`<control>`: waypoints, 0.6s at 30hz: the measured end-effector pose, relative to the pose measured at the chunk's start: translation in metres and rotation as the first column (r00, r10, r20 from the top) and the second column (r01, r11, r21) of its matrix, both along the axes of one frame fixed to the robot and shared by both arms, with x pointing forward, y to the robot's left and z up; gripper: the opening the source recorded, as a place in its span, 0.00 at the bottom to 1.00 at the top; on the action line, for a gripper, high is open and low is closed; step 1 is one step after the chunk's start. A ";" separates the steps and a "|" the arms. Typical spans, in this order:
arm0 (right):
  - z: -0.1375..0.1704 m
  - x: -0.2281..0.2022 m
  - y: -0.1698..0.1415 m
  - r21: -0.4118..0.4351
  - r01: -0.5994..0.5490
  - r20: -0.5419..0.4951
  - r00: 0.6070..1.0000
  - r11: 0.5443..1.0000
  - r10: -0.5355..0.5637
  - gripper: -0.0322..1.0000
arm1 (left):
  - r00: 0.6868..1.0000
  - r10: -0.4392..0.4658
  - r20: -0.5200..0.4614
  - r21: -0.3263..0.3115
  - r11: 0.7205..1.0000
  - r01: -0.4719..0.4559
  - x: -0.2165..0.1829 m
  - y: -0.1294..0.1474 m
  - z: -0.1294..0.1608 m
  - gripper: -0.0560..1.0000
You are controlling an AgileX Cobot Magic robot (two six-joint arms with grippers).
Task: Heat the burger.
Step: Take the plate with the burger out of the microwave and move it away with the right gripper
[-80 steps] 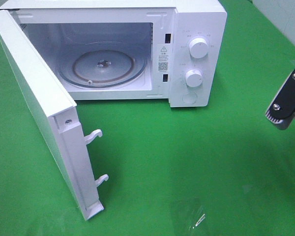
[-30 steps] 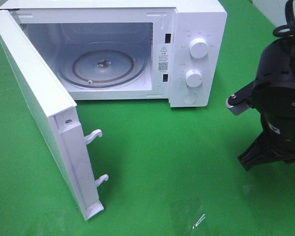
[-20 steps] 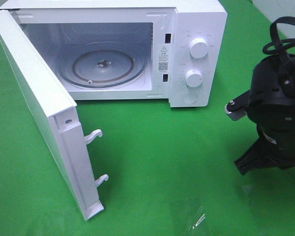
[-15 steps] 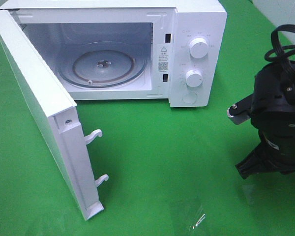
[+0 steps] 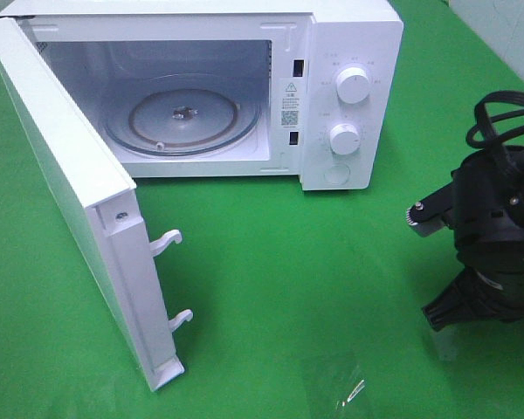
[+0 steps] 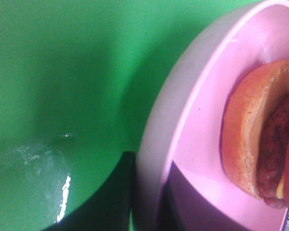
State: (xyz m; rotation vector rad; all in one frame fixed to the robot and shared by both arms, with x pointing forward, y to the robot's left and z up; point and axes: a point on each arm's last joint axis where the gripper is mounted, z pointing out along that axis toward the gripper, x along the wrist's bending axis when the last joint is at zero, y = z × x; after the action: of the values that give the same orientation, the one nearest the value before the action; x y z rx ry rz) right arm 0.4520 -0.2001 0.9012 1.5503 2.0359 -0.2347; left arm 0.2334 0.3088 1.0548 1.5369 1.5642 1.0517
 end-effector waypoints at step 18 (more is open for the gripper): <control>-0.016 0.001 0.002 -0.004 0.006 -0.030 1.000 1.000 -0.006 0.44 | 1.000 0.000 0.000 0.000 1.000 0.000 0.000 0.000 0.000 0.98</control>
State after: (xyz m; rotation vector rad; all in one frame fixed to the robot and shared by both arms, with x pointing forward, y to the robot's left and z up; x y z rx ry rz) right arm 0.4532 -0.1977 0.8850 1.5600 2.0524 -0.2654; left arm 0.2334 0.3088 1.0548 1.5369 1.5642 1.0517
